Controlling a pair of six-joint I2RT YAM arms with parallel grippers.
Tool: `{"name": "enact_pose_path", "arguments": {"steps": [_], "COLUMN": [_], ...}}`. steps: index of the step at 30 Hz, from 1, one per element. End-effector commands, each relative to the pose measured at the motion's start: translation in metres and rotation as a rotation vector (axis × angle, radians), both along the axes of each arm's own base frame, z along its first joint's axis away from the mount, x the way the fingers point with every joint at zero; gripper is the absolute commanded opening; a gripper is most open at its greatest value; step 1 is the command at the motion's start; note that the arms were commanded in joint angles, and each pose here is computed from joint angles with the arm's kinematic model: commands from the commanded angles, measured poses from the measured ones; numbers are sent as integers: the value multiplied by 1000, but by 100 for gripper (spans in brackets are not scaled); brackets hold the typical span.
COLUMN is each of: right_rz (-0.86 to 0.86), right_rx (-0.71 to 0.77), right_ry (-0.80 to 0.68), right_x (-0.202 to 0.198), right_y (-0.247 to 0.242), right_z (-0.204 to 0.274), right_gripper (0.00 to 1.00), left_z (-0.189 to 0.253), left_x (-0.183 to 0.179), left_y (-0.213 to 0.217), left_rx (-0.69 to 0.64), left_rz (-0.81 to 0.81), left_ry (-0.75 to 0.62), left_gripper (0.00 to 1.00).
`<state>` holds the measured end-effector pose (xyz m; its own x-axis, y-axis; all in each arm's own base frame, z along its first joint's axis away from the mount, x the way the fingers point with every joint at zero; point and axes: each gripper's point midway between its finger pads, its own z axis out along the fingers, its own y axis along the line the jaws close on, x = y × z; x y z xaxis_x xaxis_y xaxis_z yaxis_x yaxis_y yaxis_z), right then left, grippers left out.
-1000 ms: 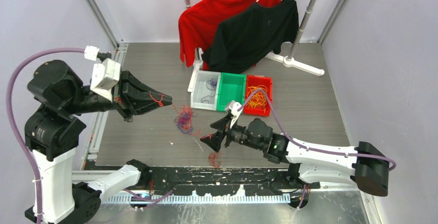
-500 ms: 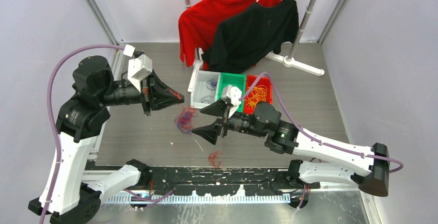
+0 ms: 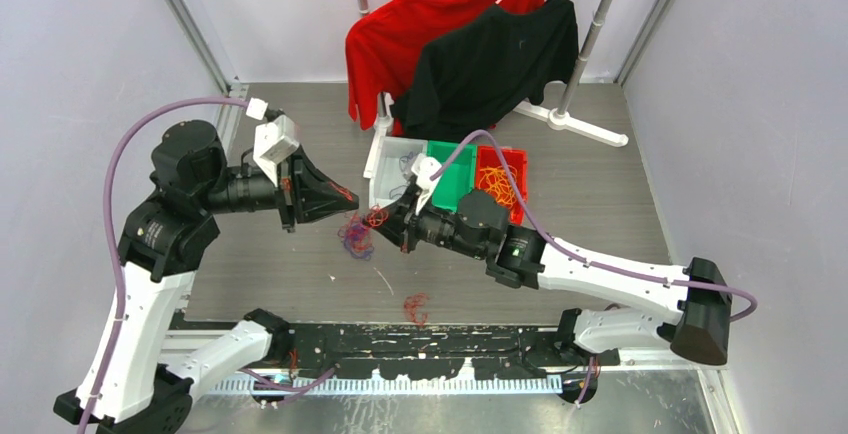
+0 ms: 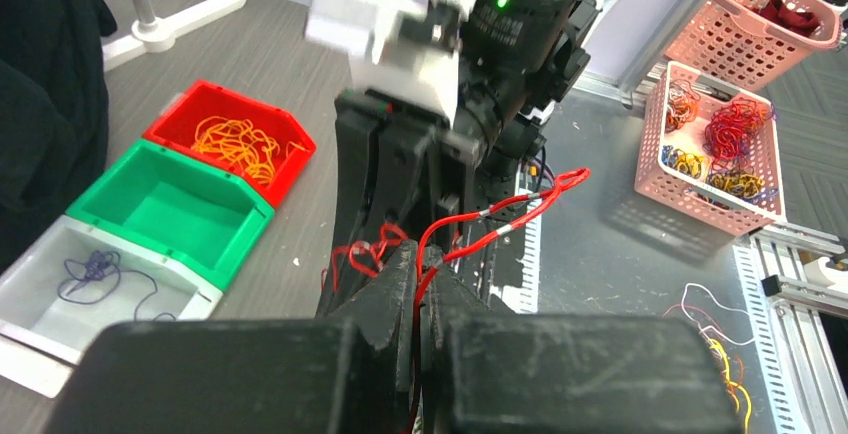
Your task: Untangle the cables
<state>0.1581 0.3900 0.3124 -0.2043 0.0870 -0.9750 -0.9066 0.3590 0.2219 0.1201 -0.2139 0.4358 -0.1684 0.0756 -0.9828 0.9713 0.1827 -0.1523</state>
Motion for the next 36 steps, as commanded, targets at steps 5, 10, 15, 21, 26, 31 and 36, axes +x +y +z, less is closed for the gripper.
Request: {"name": "enact_pose_path", "arguments": {"steps": [5, 10, 15, 21, 26, 31, 36], "right_rz": [-81, -151, -354, -673, -805, -870, -928], "right_rx": [346, 395, 250, -98, -260, -379, -462], "right_ry": [147, 276, 340, 280, 231, 233, 220], "right_x": [17, 48, 88, 130, 153, 176, 200], "right_y": [-32, -58, -92, -158, -185, -190, -193], "right_z": [62, 52, 22, -20, -37, -57, -74], "right_gripper": [1, 1, 1, 1, 1, 1, 1], "left_z": [-41, -85, -106, -119, -132, -140, -146], "left_x": [28, 44, 35, 26, 45, 52, 58], "left_y": [-2, -2, 6, 23, 41, 52, 63], "left_rx": [49, 212, 336, 449, 553, 608, 649], "left_rz": [93, 131, 87, 48, 145, 192, 252], "left_ry": [32, 108, 139, 68, -13, -47, -61], "left_gripper": [24, 95, 100, 99, 99, 100, 100]}}
